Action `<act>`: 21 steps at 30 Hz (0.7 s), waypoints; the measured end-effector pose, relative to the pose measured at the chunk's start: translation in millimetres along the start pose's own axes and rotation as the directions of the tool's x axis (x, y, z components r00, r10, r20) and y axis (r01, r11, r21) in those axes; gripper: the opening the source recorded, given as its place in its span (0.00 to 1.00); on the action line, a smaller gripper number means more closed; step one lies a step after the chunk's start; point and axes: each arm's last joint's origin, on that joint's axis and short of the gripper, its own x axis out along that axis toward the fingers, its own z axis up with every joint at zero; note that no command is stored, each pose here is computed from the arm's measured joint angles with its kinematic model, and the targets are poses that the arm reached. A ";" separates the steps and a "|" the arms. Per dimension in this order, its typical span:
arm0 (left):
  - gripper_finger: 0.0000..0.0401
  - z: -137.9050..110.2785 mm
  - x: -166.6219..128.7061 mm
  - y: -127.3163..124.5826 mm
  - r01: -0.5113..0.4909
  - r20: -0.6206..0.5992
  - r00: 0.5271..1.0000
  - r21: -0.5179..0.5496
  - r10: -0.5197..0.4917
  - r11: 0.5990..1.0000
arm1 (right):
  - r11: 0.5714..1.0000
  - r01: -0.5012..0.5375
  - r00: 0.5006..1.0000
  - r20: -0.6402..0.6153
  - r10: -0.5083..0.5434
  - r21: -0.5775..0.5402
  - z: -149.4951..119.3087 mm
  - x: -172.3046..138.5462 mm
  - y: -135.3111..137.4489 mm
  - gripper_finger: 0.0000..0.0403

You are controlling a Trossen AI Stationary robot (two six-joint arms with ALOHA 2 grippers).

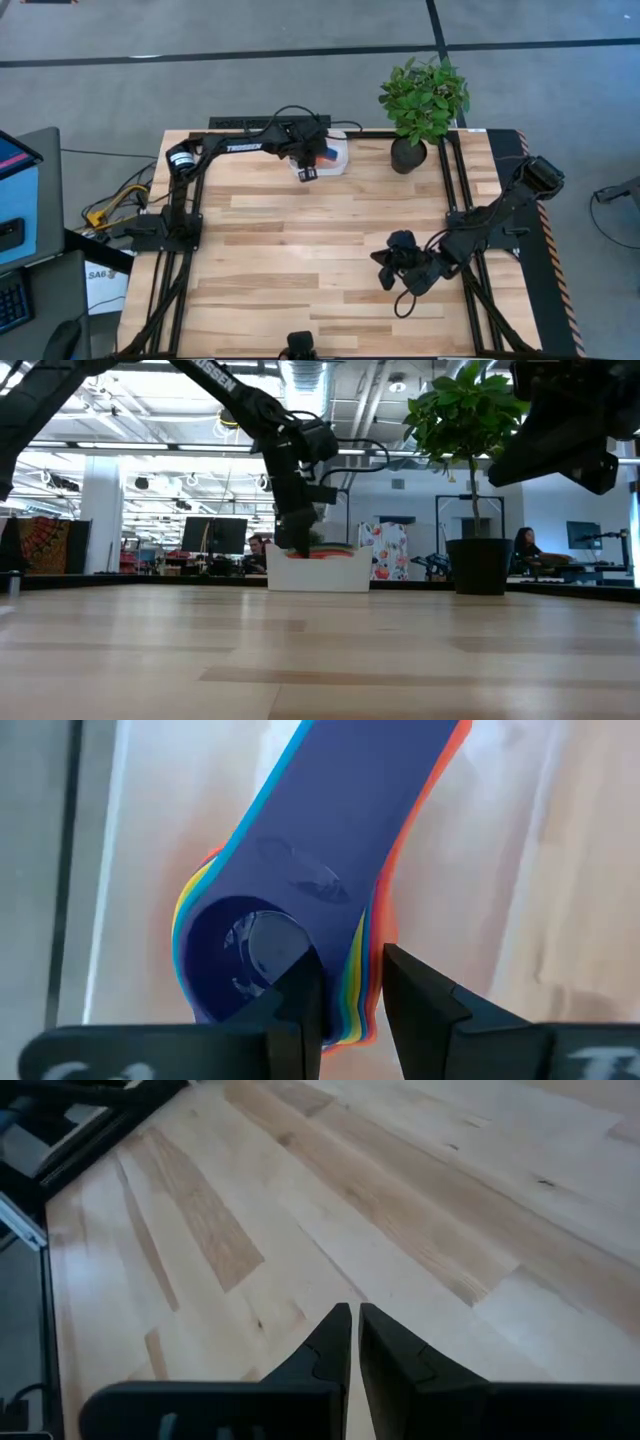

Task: Nest measuring cups in basket
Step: Put the stacked measuring cups into the white bin, then return to Home Position

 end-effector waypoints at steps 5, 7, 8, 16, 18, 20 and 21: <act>0.19 -0.3 3.3 0.6 0.007 0.002 1.000 -0.043 -0.007 0.999 | 1.000 0.005 1.000 0.017 -0.006 0.022 -0.1 -0.5 -0.1 0.12; 0.21 -0.1 3.3 0.6 0.007 0.005 1.000 -0.058 -0.006 0.998 | 1.000 0.006 1.000 0.024 -0.007 0.030 -0.2 -0.8 0.0 0.12; 0.22 -0.2 3.4 0.6 0.007 0.003 1.000 -0.067 -0.007 0.998 | 0.999 0.006 1.000 0.025 -0.007 0.032 -0.1 -0.8 0.1 0.12; 0.43 4.2 -3.3 1.8 0.013 -0.006 1.000 -0.095 -0.014 0.995 | 0.999 0.030 0.996 0.082 -0.033 0.031 1.3 -0.9 -1.1 0.12; 0.48 8.6 -8.8 3.2 0.015 -0.008 1.000 -0.085 -0.016 0.996 | 0.999 0.040 0.995 0.091 -0.041 0.011 1.9 -0.5 -1.8 0.12; 0.53 14.6 -16.0 4.7 0.018 -0.005 1.000 -0.075 -0.019 0.997 | 0.999 0.054 0.994 0.091 -0.053 -0.007 3.8 1.3 -3.3 0.12; 0.55 18.6 -20.3 5.4 0.022 0.006 1.000 -0.073 -0.022 0.997 | 0.998 0.063 0.994 0.092 -0.061 -0.014 4.5 2.1 -4.3 0.12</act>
